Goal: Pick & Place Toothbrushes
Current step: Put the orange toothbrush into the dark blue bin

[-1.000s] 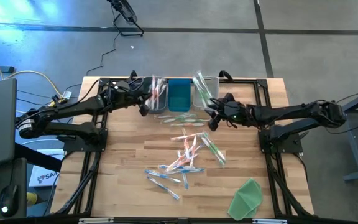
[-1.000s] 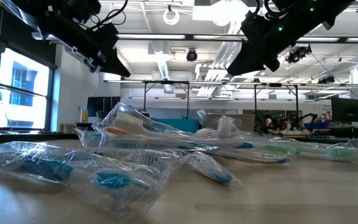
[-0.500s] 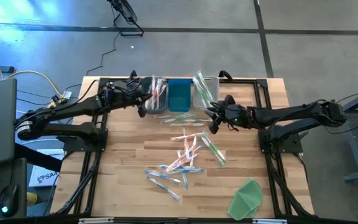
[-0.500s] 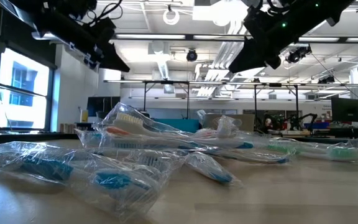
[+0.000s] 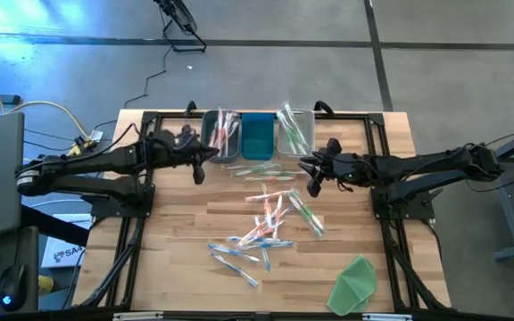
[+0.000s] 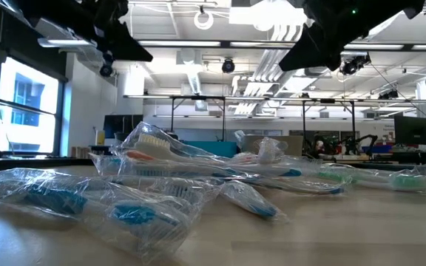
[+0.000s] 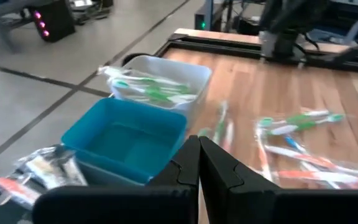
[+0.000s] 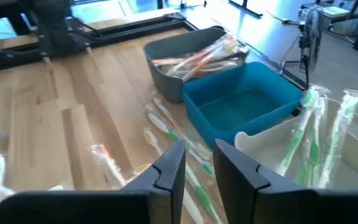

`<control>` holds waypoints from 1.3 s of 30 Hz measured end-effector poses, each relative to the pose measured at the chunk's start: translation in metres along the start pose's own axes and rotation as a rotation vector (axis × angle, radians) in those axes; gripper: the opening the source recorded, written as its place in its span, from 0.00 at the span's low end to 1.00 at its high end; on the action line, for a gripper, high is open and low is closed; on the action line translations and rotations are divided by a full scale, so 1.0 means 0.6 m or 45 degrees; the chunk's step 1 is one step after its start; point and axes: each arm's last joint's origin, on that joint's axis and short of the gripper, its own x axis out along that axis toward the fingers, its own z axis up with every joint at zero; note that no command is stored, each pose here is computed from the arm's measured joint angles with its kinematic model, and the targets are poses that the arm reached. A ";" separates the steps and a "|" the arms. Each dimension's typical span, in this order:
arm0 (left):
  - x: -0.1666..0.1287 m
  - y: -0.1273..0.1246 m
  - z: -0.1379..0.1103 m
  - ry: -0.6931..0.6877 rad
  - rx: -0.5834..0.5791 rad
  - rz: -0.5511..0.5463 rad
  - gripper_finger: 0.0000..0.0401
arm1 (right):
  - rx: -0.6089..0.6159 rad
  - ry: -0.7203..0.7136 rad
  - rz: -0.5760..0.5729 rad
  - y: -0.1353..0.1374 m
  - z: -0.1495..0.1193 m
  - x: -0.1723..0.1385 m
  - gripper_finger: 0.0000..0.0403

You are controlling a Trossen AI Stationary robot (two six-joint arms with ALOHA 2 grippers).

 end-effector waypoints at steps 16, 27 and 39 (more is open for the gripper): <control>-0.014 -0.091 -0.010 0.025 0.075 -0.161 0.00 | -0.035 0.024 0.109 0.048 -0.018 -0.027 0.19; -0.017 -0.114 -0.014 0.037 0.107 -0.244 0.00 | -0.078 0.057 0.138 0.056 -0.026 -0.034 0.19; -0.018 -0.115 -0.014 0.038 0.077 -0.281 0.00 | -0.135 0.077 0.127 0.054 -0.029 -0.033 0.19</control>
